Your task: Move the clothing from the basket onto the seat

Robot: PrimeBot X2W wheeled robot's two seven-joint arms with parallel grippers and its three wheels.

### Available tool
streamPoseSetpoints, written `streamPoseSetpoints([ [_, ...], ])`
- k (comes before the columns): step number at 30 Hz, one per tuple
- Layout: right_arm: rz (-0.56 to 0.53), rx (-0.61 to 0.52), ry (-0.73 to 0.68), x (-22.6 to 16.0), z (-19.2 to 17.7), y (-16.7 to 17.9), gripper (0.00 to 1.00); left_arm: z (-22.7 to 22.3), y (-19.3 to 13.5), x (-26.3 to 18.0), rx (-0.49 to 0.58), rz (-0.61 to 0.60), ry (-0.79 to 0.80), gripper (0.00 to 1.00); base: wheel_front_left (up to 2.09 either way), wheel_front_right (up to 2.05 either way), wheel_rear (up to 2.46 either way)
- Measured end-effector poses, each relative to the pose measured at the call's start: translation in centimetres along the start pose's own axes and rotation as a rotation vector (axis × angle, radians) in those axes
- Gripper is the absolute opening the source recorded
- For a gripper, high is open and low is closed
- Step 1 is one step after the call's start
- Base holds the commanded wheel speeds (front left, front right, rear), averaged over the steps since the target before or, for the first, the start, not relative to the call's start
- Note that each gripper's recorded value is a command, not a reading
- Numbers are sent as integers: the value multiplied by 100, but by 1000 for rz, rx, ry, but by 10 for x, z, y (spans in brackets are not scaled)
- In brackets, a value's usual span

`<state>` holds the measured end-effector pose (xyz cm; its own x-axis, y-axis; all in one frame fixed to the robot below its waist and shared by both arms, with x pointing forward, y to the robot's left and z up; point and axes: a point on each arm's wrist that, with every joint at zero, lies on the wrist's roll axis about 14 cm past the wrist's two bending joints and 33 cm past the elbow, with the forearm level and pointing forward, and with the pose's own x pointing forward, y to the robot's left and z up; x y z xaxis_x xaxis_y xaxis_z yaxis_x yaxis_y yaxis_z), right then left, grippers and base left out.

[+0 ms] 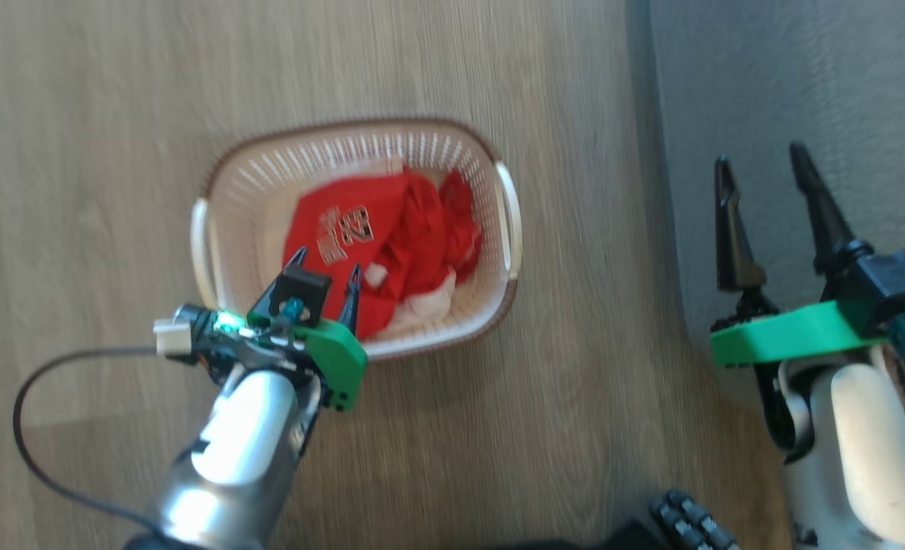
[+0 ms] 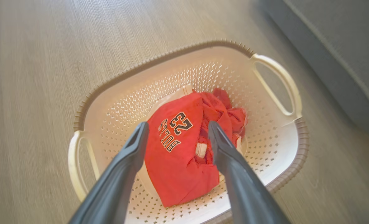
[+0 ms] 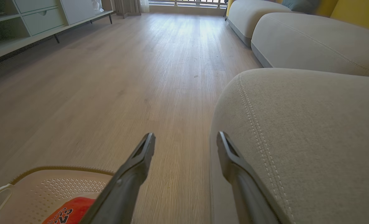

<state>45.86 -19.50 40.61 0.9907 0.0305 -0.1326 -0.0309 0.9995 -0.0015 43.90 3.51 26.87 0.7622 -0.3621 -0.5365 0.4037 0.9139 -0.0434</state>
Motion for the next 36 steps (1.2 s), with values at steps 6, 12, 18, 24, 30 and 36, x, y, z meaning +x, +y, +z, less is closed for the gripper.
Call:
streamPoseSetpoints([
  [6,-2,-11,37,22,-28,-4,100,-51,0,41,54,-76,161,100,0,0,0],
  [12,-23,-12,130,25,-71,-13,100,-91,4,76,80,-112,280,100,0,0,0],
  [18,-41,-2,170,30,-93,-20,100,-125,-9,96,29,-175,422,100,0,0,0],
  [24,-39,6,174,32,-101,-21,100,-143,-11,111,79,-158,518,100,0,0,0],
  [30,-38,5,175,32,-102,-22,100,-159,-16,112,98,-157,604,100,0,0,0],
  [36,-41,11,176,30,-101,-22,100,-168,-14,112,115,-147,668,100,0,0,0],
])
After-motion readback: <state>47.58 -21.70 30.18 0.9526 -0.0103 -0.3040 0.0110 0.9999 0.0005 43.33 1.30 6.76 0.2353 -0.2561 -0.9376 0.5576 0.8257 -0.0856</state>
